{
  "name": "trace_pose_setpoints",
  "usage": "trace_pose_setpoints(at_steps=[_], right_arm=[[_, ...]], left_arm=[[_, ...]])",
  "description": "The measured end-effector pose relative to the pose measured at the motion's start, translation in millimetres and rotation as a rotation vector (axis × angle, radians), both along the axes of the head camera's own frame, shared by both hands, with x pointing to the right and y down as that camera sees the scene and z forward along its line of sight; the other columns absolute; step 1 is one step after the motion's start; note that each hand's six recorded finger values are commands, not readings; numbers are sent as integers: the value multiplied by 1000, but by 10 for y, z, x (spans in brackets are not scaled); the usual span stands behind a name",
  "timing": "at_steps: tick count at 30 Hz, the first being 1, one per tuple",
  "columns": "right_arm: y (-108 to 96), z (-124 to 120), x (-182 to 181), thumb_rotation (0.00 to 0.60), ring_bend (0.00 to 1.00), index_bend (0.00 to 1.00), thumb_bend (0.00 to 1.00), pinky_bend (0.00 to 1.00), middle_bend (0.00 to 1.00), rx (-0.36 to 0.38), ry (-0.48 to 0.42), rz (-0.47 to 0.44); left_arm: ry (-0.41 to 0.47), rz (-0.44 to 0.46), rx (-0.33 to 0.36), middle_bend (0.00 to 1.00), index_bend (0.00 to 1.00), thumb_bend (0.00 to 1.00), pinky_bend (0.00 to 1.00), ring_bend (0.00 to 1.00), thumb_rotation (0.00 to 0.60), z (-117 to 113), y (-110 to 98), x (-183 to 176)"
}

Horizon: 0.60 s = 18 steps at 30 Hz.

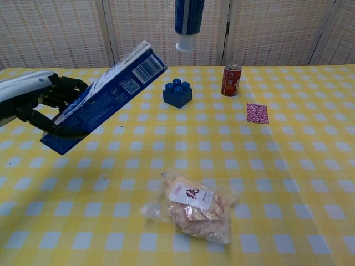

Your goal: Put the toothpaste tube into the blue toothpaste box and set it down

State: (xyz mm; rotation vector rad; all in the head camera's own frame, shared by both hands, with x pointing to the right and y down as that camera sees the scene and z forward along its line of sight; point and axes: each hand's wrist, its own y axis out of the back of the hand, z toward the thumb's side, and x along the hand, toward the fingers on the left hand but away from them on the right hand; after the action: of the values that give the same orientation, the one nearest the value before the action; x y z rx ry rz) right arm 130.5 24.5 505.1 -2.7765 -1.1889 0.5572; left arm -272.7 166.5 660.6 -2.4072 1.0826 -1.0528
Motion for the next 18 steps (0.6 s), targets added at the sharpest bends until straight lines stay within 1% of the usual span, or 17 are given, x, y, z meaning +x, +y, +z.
trace_pose_setpoints(at_steps=[5,11,18], right_arm=[[13,-49,-161,600,677,892,767,995,683,-17,-37,-11],[49,-32,-339,600,677,892,767,995,683,-33,-70,-23],[30,-61,-466,600,677,892,767,995,683,-37,-125,-6]], left_arm=[[39,-24,-21,727,442,223,596,561,600,10,-20,31],[127,-71,-50,727,443,222,596,561,600,-25,-48,74],[198,-88,-48,727,443,218,595,561,600,-111,-70,122]])
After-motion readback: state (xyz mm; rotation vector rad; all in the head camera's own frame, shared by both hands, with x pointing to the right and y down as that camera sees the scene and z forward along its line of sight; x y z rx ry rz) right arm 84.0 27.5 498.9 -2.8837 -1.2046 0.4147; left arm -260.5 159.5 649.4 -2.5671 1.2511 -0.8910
